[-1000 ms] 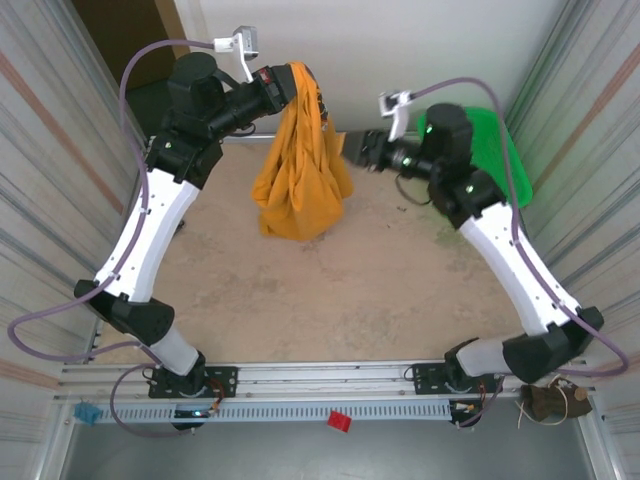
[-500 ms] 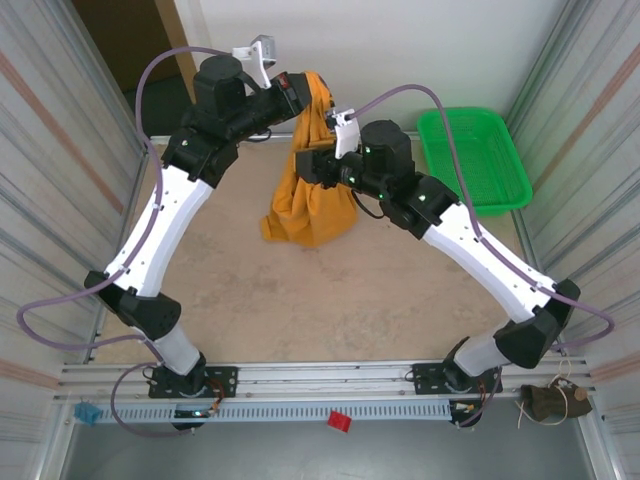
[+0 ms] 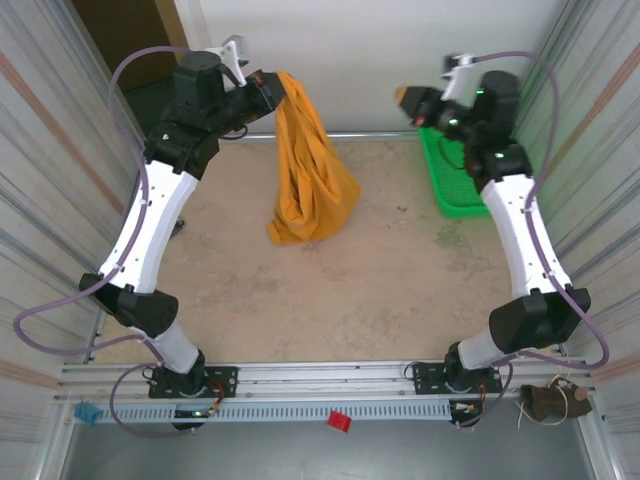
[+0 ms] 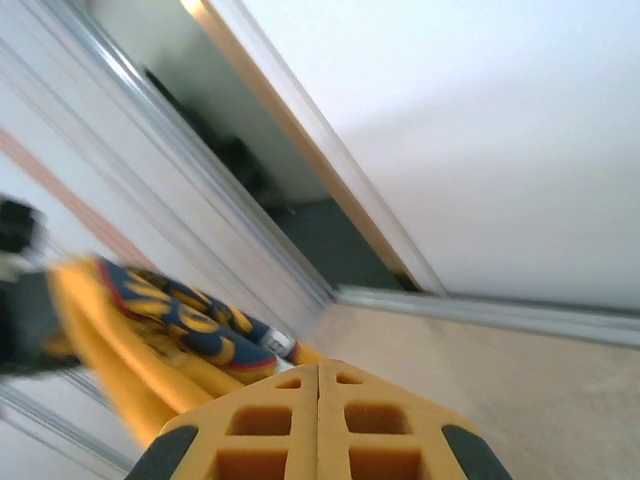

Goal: Fold the inside-out t-shirt

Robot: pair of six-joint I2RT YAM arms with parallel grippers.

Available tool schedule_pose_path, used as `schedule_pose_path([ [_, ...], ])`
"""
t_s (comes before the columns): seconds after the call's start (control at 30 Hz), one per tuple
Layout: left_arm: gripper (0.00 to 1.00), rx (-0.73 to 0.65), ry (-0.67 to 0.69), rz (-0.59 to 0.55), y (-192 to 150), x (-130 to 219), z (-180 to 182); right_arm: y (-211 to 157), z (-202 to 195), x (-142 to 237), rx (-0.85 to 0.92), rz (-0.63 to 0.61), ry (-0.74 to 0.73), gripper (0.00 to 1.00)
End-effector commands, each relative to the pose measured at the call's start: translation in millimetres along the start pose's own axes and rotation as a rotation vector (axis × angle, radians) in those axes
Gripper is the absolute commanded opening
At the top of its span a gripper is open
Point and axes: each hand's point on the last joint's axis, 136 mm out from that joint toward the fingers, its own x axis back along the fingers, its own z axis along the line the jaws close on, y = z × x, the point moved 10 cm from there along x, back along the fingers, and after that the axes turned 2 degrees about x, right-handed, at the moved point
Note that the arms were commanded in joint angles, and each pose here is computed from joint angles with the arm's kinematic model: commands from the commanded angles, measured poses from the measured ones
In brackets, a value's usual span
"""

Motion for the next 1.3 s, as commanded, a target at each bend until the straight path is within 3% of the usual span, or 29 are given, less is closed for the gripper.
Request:
schedule_pose_path([
  [0.0, 0.00, -0.046, -0.017, -0.020, 4, 16, -4, 18, 63, 29, -0.020, 0.033, 0.375, 0.00],
  [0.1, 0.00, -0.043, -0.033, -0.018, 5, 21, -8, 0, 76, 16, 0.018, 0.081, 0.296, 0.00],
  [0.13, 0.00, -0.040, -0.035, -0.018, 4, 22, -9, -11, 77, 9, 0.028, 0.099, 0.257, 0.11],
  [0.17, 0.00, -0.036, -0.040, -0.018, 4, 22, -11, -26, 77, -2, 0.024, 0.125, 0.219, 0.35],
  [0.2, 0.00, -0.034, -0.045, -0.016, 3, 22, -12, -40, 77, -13, 0.019, 0.147, 0.186, 0.52],
  [0.27, 0.00, -0.036, -0.052, -0.018, 2, 22, -17, -69, 76, -33, 0.013, 0.175, 0.111, 0.63],
  [0.4, 0.00, -0.040, -0.072, -0.014, 0, 21, -26, -118, 80, -66, 0.072, 0.215, -0.013, 0.66],
  [0.57, 0.00, -0.043, -0.094, -0.008, -4, 19, -34, -142, 86, -96, 0.127, 0.249, -0.061, 0.67],
  [0.63, 0.00, -0.042, -0.100, -0.002, -5, 18, -36, -144, 84, -104, 0.133, 0.254, -0.093, 0.65],
  [0.67, 0.00, -0.041, -0.104, 0.003, -6, 17, -37, -145, 81, -107, 0.132, 0.257, -0.122, 0.56],
  [0.7, 0.00, -0.042, -0.105, 0.006, -7, 17, -38, -145, 78, -109, 0.131, 0.258, -0.139, 0.47],
  [0.8, 0.00, -0.042, -0.091, 0.015, -9, 16, -35, -134, 65, -104, 0.122, 0.245, -0.161, 0.03],
  [0.93, 0.00, -0.041, -0.037, 0.006, -3, 17, -17, -94, 52, -74, 0.099, 0.210, -0.080, 0.00],
  [1.07, 0.00, -0.036, 0.008, -0.022, 13, 27, 5, -29, 53, -18, 0.075, 0.102, 0.071, 0.00],
  [1.17, 0.00, -0.036, -0.046, -0.049, 23, 38, 1, 7, 78, 17, 0.099, 0.046, 0.291, 0.00],
  [1.27, 0.00, -0.045, -0.171, -0.057, 32, 50, -19, 17, 104, 32, 0.159, 0.055, 0.397, 0.00],
])
